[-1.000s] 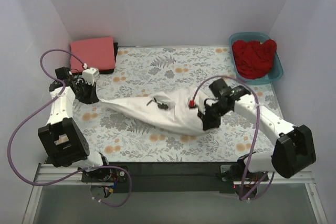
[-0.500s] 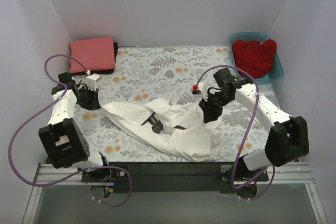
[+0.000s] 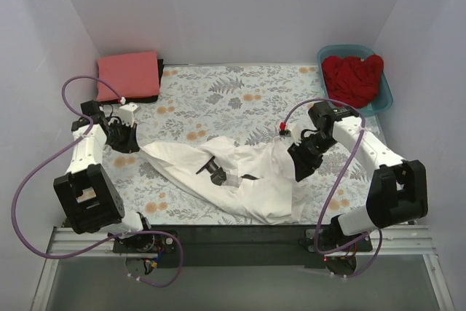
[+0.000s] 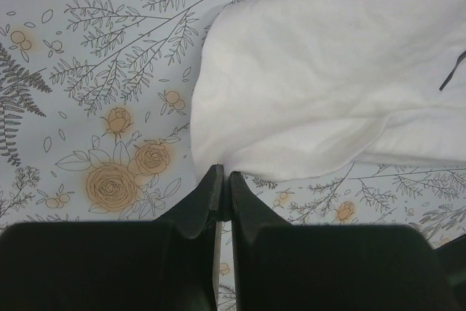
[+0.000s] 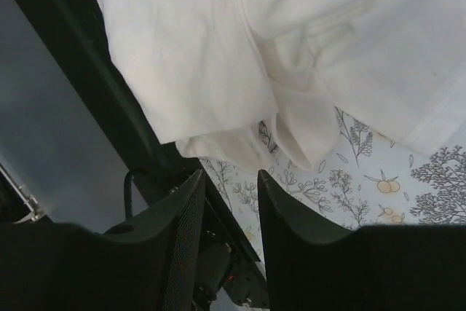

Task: Fold and stack the t-shirts
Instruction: Flatten the tshirt out

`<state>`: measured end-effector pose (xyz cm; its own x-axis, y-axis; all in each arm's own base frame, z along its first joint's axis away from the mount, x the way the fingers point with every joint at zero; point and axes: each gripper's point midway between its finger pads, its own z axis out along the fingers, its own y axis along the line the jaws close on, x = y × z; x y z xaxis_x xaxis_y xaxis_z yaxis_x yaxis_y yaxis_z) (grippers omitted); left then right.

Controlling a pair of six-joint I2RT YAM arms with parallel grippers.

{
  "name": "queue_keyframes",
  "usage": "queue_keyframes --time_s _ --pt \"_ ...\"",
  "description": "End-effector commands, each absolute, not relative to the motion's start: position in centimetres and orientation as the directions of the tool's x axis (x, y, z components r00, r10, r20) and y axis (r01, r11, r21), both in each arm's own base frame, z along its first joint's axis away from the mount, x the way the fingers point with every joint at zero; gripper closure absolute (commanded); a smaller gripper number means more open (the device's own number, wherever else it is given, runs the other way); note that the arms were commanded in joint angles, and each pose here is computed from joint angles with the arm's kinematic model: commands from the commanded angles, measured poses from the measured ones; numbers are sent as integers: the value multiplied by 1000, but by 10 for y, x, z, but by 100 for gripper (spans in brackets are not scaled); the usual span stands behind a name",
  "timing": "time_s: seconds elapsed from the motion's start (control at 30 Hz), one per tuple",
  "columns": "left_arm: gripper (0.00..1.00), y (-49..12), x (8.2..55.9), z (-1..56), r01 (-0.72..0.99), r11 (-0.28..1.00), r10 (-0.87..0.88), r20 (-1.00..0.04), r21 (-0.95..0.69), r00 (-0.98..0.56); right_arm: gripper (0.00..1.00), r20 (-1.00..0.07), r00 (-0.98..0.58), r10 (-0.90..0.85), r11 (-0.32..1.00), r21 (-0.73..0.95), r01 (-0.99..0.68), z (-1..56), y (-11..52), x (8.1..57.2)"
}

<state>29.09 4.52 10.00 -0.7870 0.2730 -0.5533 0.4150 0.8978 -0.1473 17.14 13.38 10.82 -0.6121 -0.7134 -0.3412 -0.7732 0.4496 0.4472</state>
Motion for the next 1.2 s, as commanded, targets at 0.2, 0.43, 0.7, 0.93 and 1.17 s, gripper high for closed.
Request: queue_keyframes --time_s 0.2,0.43,0.7,0.93,1.17 --pt "100 46 297 107 426 894 278 -580 -134 -766 52 -153 -629 -762 426 614 -665 105 131 139" --pt "100 47 296 101 427 894 283 -572 -133 -770 50 -143 -624 -768 406 645 -647 99 139 147" --pt "100 49 297 100 426 896 286 -571 -126 -770 44 -106 -623 -775 408 668 -622 92 148 154" --pt "100 48 295 100 429 895 289 -570 -125 -769 44 -74 -625 -777 416 685 -598 84 148 154" --pt "100 48 294 97 425 896 283 -567 -132 -774 46 -109 -630 -769 400 686 -608 90 155 163"
